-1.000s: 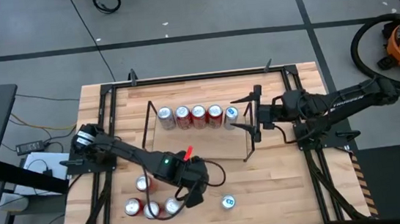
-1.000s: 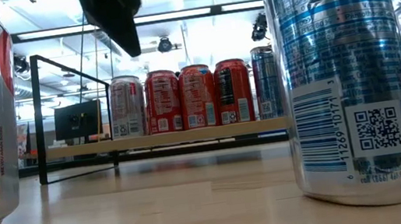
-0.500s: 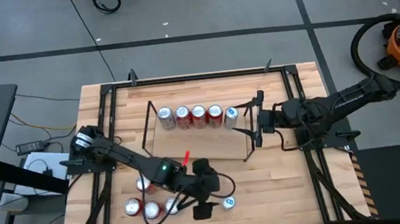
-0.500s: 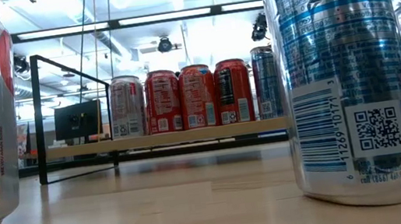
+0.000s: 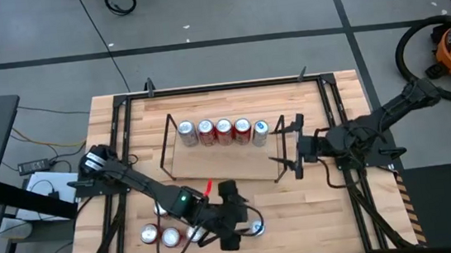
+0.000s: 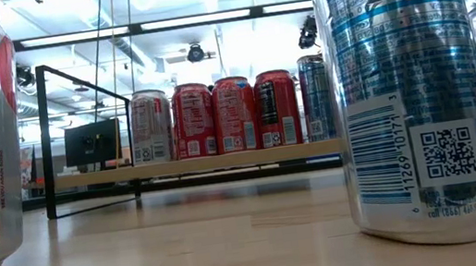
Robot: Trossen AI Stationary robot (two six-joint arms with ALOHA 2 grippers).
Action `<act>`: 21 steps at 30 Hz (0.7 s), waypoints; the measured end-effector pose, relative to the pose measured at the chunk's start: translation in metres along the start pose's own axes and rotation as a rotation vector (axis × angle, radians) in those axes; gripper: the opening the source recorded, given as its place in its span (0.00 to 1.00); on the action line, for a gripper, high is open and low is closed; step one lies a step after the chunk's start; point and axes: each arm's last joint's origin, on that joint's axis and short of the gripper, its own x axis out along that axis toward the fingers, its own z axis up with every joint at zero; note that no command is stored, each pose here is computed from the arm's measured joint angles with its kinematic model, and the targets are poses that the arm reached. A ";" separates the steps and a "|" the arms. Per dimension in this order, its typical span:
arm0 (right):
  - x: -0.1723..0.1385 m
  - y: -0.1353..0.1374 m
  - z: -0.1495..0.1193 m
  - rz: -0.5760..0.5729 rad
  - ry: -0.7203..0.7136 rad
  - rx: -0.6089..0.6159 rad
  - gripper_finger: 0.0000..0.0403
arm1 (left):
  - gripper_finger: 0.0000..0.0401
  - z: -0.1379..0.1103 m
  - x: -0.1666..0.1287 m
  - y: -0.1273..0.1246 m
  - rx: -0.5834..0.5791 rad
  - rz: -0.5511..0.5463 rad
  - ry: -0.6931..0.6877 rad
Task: Place canned beverage on shelf
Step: Put the blue soda can aligned with the other blue soda can on the shelf
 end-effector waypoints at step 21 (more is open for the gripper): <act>0.039 0.067 0.026 0.148 0.160 0.066 0.86 | 0.81 -0.035 -0.073 0.017 0.229 0.354 0.100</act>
